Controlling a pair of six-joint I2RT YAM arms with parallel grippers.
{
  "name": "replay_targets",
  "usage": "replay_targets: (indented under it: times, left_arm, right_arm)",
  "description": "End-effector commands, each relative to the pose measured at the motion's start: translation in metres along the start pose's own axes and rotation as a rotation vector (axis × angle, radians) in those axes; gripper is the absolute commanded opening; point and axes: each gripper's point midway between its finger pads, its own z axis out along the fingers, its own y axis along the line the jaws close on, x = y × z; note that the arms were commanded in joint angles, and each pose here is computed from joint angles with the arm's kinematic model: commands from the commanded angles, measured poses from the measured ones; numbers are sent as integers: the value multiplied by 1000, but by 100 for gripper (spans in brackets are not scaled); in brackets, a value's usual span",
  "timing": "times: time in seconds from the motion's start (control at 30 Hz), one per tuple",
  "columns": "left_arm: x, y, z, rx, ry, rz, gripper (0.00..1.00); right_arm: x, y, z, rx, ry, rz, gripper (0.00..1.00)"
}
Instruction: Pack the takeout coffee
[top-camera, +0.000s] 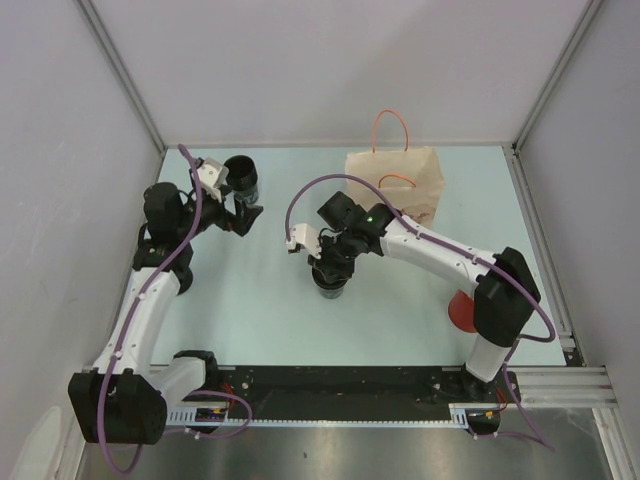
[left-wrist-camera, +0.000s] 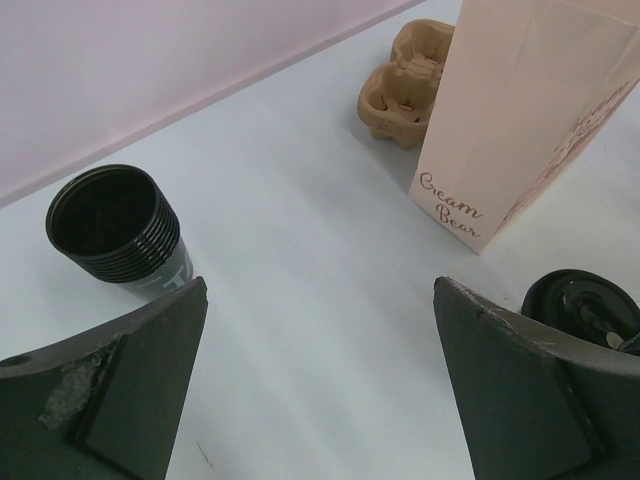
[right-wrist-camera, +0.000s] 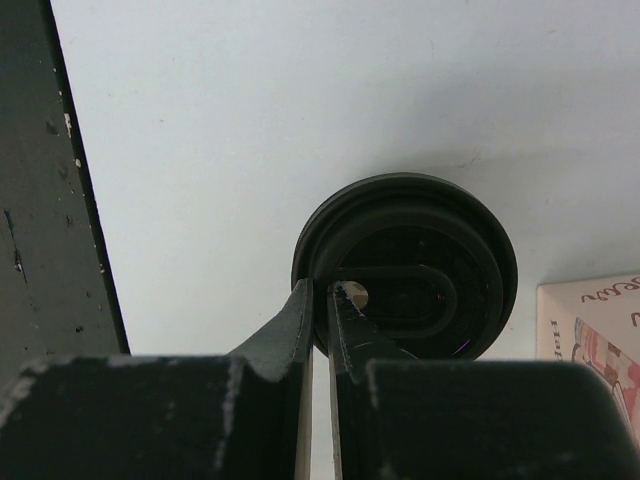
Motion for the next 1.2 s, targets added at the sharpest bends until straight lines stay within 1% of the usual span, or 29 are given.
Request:
replay_targets:
  times: [0.0,1.17]
  left_arm:
    - [-7,-1,1,20,-39,10,99]
    - [0,-4,3,48,-27,-1,99]
  right_arm:
    - [-3,-6,3,19,-17,11,0]
    - [9,1,10,-10,33,-3,0]
